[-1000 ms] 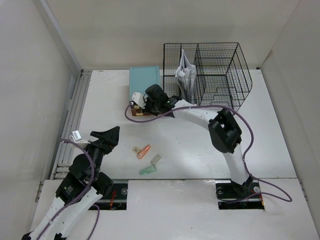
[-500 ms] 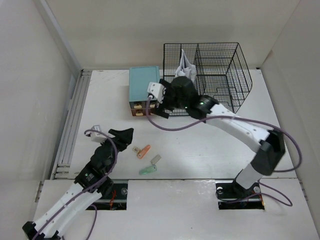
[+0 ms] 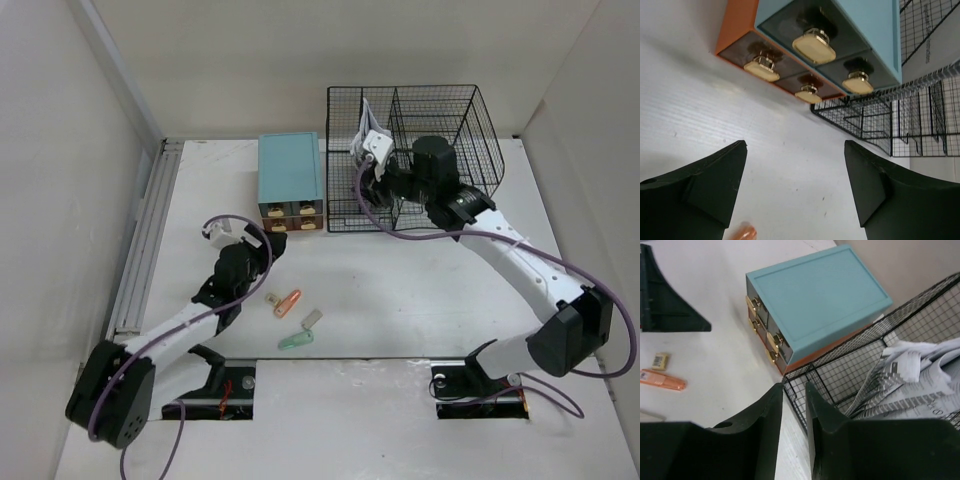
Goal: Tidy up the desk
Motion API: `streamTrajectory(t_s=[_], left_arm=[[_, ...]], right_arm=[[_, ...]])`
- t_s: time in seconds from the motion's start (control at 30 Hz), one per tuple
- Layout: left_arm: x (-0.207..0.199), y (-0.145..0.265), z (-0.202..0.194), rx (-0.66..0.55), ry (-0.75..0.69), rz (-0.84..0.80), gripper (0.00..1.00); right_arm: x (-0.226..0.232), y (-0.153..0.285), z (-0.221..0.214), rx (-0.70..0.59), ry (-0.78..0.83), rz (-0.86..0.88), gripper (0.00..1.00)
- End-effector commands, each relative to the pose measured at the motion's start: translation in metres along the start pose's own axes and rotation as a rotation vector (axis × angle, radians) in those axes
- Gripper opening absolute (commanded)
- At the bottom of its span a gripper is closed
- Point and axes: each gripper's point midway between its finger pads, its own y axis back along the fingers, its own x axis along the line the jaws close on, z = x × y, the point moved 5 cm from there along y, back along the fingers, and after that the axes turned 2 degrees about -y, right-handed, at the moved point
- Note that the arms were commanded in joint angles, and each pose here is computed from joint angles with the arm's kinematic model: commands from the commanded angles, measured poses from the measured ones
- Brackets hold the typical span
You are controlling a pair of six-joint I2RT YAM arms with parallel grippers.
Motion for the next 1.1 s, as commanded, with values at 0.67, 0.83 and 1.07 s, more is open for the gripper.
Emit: streamTrajectory(t_s=[0.67,0.83,1.07], left_arm=[[0.003,-0.087,0.011,-0.04,0.086,-0.096,0.67],[0.01,-0.098,0.012,-0.043,0.079,-0.082,0.67],[0.021,-0.107,0.015,-0.056,0.095,-0.069,0.57]], right_arm=[[0.008,0.037,0.027,-0.19,0.01,0.112,0.39],[0.01,0.037,0.028,-0.193,0.011,0.121,0.39],[0.011,0.034,0.023,-0.189,0.006,0.134,0.39]])
